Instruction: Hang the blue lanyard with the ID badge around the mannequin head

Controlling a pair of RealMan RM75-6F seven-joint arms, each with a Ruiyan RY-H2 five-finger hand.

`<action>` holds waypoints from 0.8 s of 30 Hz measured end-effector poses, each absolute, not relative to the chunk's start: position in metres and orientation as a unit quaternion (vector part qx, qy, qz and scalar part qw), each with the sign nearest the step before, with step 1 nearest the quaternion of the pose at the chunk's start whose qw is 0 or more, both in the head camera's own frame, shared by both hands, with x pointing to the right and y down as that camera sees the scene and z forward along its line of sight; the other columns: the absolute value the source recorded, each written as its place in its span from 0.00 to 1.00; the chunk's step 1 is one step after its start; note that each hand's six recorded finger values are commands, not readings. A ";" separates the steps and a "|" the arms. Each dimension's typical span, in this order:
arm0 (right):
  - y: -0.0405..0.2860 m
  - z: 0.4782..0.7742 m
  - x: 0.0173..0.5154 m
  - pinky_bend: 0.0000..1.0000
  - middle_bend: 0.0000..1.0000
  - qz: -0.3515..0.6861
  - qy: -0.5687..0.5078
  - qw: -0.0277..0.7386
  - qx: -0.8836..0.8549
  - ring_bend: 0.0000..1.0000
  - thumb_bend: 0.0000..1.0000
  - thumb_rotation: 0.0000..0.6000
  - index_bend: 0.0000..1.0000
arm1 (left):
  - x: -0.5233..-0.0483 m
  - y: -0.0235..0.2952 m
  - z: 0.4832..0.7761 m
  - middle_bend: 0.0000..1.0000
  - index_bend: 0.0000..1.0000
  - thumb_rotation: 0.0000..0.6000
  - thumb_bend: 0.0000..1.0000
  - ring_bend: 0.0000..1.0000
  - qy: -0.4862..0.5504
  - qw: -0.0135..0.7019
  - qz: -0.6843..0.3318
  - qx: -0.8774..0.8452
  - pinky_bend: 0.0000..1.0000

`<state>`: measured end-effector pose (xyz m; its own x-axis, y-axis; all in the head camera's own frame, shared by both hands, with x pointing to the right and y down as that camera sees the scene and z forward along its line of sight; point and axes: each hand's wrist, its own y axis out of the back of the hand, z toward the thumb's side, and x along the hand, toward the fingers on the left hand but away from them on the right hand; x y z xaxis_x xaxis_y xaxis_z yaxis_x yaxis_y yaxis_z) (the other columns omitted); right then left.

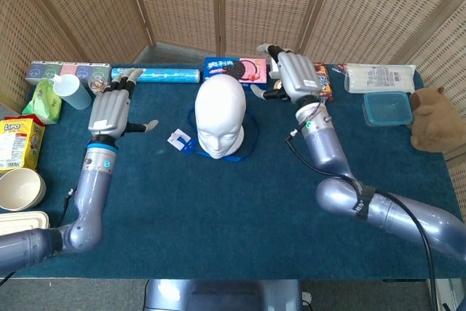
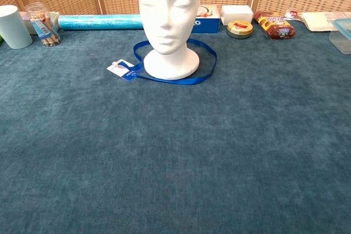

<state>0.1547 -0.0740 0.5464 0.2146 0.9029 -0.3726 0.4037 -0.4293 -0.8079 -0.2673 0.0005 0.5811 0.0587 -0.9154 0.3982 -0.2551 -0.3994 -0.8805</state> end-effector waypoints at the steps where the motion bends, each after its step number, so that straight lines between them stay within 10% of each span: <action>1: -0.068 0.546 0.159 0.29 0.28 0.436 -0.450 0.290 -0.723 0.25 0.33 0.76 0.24 | -0.276 0.006 0.580 0.08 0.04 0.85 0.16 0.03 0.441 0.323 -0.522 -0.655 0.21; 24: 0.129 0.537 0.324 0.29 0.35 0.555 -0.400 0.358 -0.635 0.29 0.35 0.76 0.29 | -0.456 0.166 0.551 0.10 0.11 0.84 0.15 0.04 0.377 0.309 -0.606 -0.628 0.20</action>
